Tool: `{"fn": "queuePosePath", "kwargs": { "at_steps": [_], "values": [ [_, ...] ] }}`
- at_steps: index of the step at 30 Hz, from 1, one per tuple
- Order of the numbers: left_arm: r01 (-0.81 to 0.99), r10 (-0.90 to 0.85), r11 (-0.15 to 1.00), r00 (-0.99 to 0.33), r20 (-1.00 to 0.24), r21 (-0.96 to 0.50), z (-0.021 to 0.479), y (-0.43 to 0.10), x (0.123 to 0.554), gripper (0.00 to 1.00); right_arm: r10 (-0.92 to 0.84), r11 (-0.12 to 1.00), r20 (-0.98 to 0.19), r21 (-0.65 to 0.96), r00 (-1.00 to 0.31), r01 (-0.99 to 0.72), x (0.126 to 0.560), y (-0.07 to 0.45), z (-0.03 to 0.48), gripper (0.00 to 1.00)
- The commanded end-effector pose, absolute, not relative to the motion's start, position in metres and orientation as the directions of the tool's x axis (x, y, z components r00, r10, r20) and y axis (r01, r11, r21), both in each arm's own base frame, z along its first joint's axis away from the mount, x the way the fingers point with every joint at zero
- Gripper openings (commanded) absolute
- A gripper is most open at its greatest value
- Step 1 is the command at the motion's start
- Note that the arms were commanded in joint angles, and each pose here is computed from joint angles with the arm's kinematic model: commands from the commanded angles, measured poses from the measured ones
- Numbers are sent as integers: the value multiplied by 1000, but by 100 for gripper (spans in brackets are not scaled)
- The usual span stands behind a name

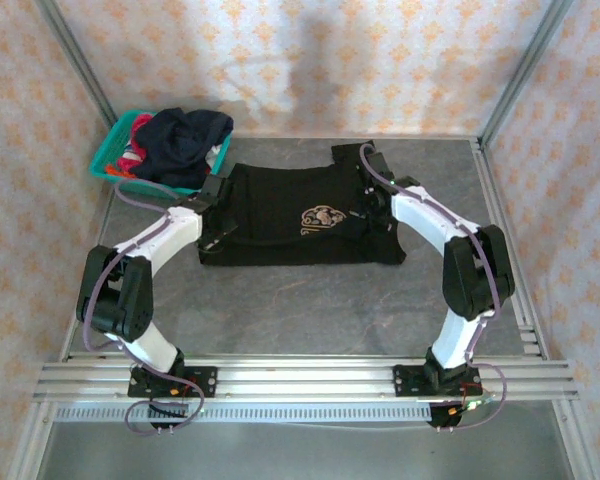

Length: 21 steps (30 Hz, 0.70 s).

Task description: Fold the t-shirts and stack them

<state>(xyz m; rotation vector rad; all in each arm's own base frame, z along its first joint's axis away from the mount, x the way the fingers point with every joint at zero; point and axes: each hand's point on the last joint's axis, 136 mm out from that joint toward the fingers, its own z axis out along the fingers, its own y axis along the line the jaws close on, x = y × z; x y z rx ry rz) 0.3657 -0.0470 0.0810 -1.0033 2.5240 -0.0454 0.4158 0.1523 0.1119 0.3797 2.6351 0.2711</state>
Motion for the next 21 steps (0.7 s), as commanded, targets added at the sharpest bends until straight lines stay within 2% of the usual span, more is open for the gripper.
{"fn": "queuePosePath", "kwargs": {
  "at_steps": [1, 21],
  "values": [
    [-657, -655, 739, -649, -387, -150, 83, -37, 371, 0, 314, 941, -452, 264, -835, 211, 434, 150, 123, 0],
    [-657, -637, 748, -670, -381, -94, 75, -28, 392, 0, 311, 941, -425, 260, -850, 214, 457, 151, 101, 0]
  ]
}}
